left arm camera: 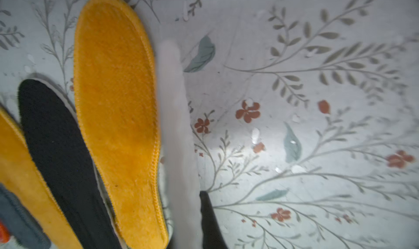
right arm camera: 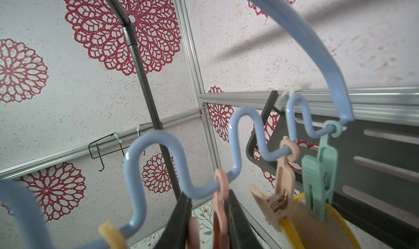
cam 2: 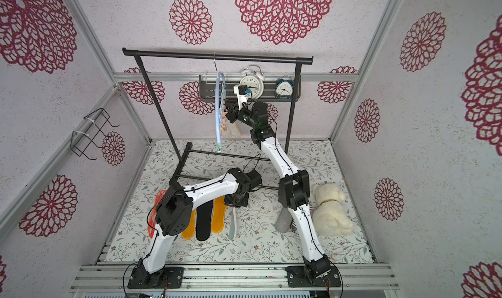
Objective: Take the shoe insoles off the hanger
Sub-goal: Place the insole at the center of the board.
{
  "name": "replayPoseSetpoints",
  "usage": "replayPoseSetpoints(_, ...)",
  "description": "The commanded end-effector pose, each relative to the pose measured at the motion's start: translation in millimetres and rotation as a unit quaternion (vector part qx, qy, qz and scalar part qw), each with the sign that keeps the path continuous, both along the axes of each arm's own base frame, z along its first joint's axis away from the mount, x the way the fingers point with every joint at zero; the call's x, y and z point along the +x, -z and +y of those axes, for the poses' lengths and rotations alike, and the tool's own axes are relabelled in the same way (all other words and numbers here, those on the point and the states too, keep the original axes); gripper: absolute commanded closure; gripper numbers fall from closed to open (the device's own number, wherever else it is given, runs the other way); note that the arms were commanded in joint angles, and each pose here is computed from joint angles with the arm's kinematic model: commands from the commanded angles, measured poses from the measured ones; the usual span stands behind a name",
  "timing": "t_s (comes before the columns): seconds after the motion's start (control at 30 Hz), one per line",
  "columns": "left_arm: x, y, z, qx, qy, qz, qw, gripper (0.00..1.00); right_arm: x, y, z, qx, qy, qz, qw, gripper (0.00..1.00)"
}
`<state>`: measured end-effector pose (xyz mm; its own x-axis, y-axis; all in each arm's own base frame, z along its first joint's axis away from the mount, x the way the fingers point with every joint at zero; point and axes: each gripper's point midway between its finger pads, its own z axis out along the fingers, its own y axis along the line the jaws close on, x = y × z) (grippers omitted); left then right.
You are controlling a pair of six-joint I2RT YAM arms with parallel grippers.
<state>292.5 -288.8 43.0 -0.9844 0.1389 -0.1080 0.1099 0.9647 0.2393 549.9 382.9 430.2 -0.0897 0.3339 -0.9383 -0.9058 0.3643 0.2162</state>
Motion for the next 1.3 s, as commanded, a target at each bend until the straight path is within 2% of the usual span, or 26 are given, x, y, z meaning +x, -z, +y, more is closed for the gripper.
replayPoseSetpoints(0.0,-1.8,-19.5,32.5,0.081,0.001,-0.016,0.997,1.0,9.4,10.9,-5.2,-0.006,0.003,0.016,1.0,0.86)
replayPoseSetpoints(0.17,-5.8,-13.8,40.9,0.089,-0.006,-0.011,0.996,0.95,10.1,11.8,-4.8,-0.003,0.003,0.022,1.0,0.86)
replayPoseSetpoints(0.3,1.1,-25.1,37.4,0.087,0.002,-0.021,0.996,0.85,10.3,10.1,-6.5,-0.003,0.005,0.021,1.0,0.86)
replayPoseSetpoints(0.43,7.8,-28.3,28.2,0.084,0.013,-0.02,0.996,0.85,9.8,9.6,-6.6,-0.003,0.004,0.022,1.0,0.86)
replayPoseSetpoints(0.53,6.9,-18.6,20.5,0.076,0.02,-0.007,0.997,0.83,10.0,9.0,-7.5,-0.004,0.005,0.021,1.0,0.86)
replayPoseSetpoints(0.73,0.7,-0.6,0.9,0.032,0.03,0.017,0.999,0.64,10.2,8.1,-9.1,-0.006,0.007,0.021,1.0,0.86)
replayPoseSetpoints(0.83,-1.5,0.6,-17.9,-0.022,0.035,0.02,0.999,0.56,11.1,7.6,-10.6,-0.005,0.008,0.02,1.0,0.86)
replayPoseSetpoints(0.93,-5.8,-6.0,-43.5,-0.104,0.035,0.022,0.994,0.48,11.8,8.6,-10.1,-0.005,0.009,0.02,1.0,0.86)
replayPoseSetpoints(1.1,-16.0,-28.2,-81.2,-0.227,0.042,0.039,0.972,0.46,12.4,10.0,-10.4,-0.006,0.009,0.022,1.0,0.86)
replayPoseSetpoints(1.2,-19.8,-42.0,-91.4,-0.267,0.045,0.041,0.962,0.46,12.0,9.4,-10.1,-0.005,0.008,0.022,1.0,0.86)
replayPoseSetpoints(1.27,-20.0,-49.4,-85.5,-0.269,0.044,0.035,0.961,0.46,11.9,9.6,-10.1,-0.005,0.008,0.022,1.0,0.86)
